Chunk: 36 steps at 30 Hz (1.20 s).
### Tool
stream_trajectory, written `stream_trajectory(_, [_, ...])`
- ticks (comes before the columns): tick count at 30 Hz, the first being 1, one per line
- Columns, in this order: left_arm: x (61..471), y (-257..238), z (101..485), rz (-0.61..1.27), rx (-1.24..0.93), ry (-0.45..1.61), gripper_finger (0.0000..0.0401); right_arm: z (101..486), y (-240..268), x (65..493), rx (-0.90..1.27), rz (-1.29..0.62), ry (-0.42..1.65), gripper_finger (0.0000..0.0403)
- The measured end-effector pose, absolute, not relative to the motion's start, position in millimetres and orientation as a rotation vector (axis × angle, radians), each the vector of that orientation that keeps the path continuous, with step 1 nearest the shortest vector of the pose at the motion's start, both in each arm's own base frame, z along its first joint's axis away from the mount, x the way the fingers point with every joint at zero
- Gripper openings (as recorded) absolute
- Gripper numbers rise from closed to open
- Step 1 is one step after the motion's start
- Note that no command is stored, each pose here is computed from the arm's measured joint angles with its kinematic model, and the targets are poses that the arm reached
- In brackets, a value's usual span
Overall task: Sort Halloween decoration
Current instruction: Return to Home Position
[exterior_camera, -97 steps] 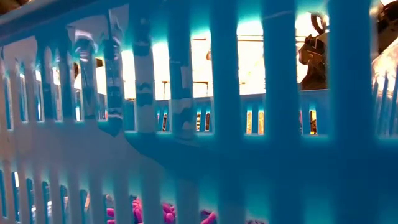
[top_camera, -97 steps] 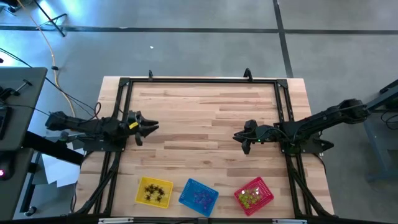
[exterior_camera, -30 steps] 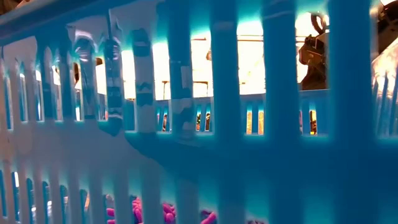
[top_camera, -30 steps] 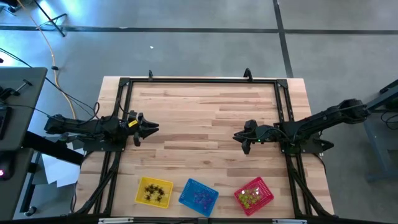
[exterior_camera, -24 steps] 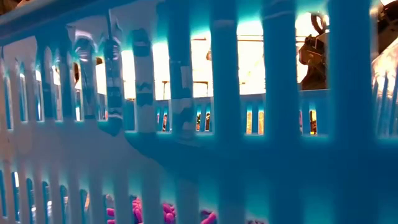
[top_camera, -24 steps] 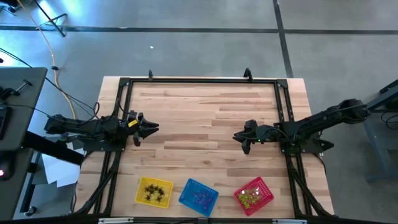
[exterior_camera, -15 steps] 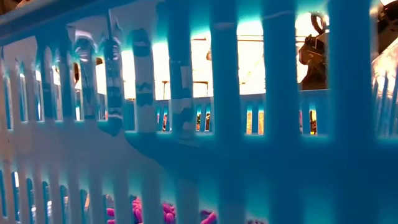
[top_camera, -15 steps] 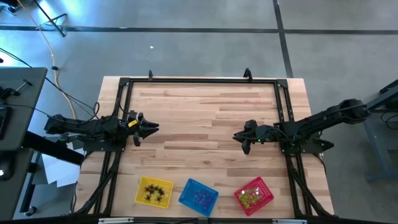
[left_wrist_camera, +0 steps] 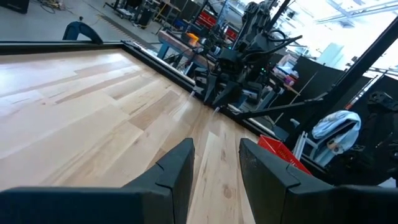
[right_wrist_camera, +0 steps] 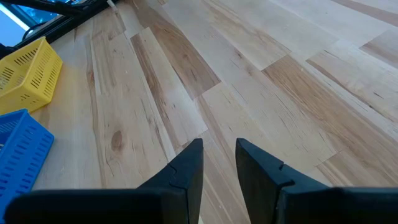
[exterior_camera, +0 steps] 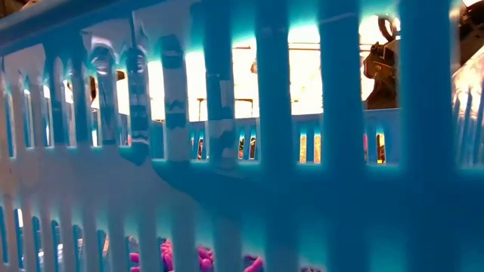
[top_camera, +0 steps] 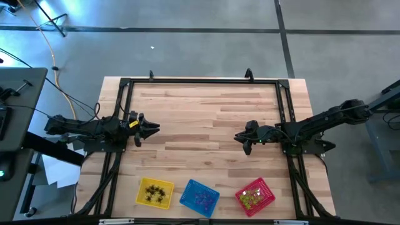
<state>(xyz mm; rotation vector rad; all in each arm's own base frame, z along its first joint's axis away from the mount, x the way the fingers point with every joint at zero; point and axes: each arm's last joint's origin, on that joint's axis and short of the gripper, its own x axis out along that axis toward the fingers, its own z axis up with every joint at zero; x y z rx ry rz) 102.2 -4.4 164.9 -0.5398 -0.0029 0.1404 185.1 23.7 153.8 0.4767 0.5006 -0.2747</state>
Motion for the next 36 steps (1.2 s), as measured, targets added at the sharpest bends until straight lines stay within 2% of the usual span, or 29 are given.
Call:
stream_trajectory(4, [102.4,-4.4,164.7,0.142,-0.544,0.000,0.0115,153.8,23.7,185.1,0.477,-0.275,0.501,0.0091])
stream_trajectory(12, [104.2,-4.4,162.1,0.158,-0.715,0.013,0.0115,153.8,23.6,185.1,0.477,-0.275,0.501,0.0091])
stream_trajectory(36, [105.7,-5.5,159.6,0.138,-0.714,0.052,0.0115,153.8,23.6,185.1,0.477,-0.275,0.501,0.0091])
